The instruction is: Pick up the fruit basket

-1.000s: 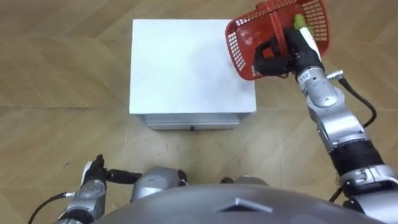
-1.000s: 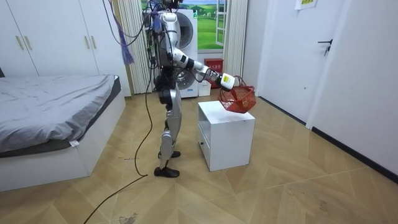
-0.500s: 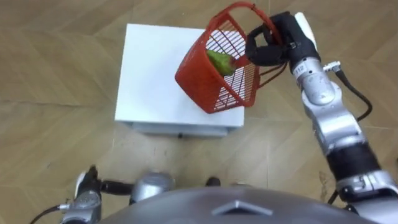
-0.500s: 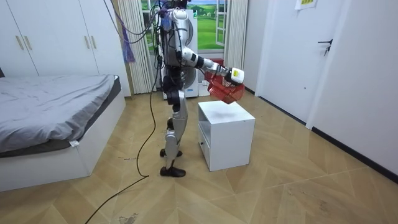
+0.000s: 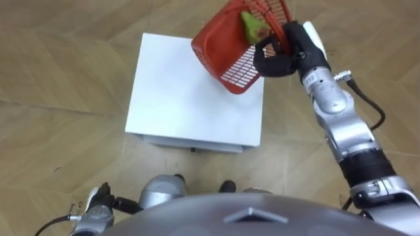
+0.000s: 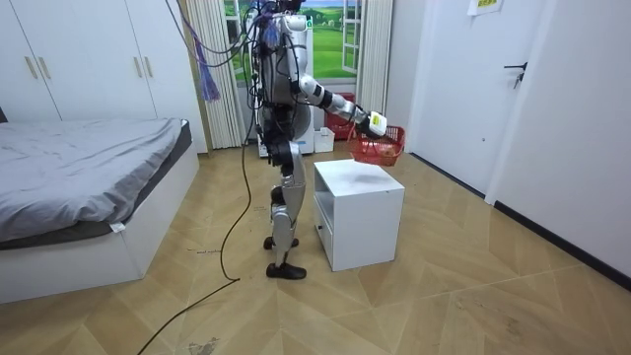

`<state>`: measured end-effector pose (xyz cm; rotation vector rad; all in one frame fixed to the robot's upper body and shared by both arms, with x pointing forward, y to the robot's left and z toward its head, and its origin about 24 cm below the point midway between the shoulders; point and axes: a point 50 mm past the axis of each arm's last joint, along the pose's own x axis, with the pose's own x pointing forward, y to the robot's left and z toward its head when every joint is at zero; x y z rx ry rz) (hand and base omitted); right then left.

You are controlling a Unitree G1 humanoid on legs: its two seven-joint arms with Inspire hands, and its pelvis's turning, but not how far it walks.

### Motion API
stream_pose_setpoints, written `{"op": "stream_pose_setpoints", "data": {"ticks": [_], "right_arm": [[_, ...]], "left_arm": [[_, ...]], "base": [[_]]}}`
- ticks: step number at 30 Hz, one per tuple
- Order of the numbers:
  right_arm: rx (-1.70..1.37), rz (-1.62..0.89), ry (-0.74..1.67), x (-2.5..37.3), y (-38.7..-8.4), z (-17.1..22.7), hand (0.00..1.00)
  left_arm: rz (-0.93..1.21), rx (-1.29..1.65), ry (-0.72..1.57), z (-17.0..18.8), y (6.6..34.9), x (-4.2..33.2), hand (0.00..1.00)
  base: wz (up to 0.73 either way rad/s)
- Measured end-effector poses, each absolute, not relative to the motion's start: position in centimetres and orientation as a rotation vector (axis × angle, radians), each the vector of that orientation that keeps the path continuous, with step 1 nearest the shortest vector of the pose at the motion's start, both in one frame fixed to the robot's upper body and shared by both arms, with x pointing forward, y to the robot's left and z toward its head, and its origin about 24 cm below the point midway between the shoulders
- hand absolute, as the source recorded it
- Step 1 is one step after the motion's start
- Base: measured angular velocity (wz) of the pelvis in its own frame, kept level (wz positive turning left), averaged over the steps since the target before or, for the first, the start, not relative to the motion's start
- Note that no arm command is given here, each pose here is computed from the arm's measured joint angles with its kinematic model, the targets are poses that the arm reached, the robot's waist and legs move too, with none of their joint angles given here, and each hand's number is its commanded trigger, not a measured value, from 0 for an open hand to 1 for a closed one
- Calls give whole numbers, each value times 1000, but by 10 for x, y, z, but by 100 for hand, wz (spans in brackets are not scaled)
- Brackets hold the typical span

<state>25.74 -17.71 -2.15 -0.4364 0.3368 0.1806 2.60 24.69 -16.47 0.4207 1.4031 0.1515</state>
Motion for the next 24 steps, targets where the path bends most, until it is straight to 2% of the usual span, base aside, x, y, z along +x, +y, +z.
{"op": "stream_pose_setpoints", "data": {"ticks": [11, 17, 24], "right_arm": [[-411, 240, 382, 254, -170, -29, 100], [-404, 278, 406, 250, -161, -37, 100], [-410, 275, 473, 250, -166, -49, 100]], "left_arm": [[131, 421, 1456, -165, 247, 10, 0], [123, 413, 1447, -165, 247, 14, 0], [115, 421, 1429, -164, 249, 18, 0]], "base": [[6], [7], [4]]}}
